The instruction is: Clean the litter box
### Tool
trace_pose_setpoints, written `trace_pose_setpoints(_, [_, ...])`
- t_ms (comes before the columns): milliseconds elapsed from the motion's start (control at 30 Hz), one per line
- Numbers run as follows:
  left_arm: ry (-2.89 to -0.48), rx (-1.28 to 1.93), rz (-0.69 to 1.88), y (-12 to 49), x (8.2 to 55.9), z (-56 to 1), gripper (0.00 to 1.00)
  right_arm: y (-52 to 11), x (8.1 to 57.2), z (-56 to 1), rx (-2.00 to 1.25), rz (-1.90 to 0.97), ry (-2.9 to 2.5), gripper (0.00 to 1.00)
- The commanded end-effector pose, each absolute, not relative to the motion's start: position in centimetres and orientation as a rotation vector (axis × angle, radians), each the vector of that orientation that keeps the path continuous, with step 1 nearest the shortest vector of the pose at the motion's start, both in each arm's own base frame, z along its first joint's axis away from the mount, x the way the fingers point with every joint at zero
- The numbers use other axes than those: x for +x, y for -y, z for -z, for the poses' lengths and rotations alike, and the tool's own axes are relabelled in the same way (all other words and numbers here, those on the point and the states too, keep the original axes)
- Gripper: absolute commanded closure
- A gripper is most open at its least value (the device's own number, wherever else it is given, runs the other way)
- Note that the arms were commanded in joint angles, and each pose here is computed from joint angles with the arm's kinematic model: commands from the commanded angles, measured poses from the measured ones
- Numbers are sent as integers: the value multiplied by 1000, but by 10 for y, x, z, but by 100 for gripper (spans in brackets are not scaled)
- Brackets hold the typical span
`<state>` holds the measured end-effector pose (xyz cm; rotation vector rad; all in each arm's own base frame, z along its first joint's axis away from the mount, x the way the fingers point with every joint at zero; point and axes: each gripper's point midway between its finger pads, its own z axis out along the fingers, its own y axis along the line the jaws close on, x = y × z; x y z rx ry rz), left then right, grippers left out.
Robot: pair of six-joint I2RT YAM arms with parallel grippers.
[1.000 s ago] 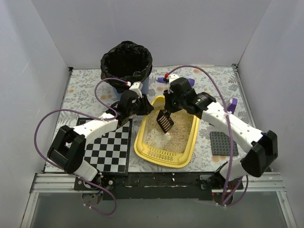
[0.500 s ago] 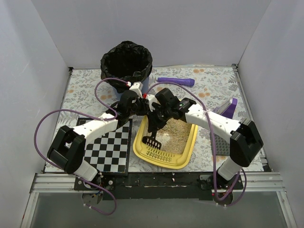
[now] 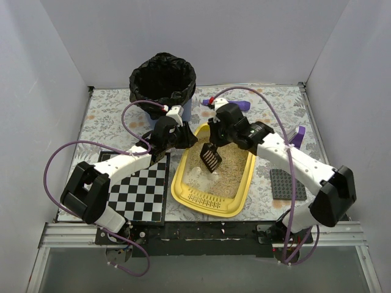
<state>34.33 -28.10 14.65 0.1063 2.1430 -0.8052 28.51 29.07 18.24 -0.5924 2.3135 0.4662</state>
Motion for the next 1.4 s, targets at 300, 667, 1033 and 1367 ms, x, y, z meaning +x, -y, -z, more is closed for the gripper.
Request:
trace_pose_setpoints(300, [-2176,132,889,287,323,-150,94,-323,210,-213,-804,-987,-2285,99])
trace_pose_setpoints(667, [-2178,144,961,297,320,-151,99,-367,162,-169,-970,-1364,-2327,99])
trace_pose_setpoints(1033, [-2186,100,932,290,319,-148,100,-278,287,-129,-350,-249,-2419,99])
trace_pose_setpoints(1367, [-2190,91,931,289,319,-144,100,-231,306,-231,-194,-119,-2140,99])
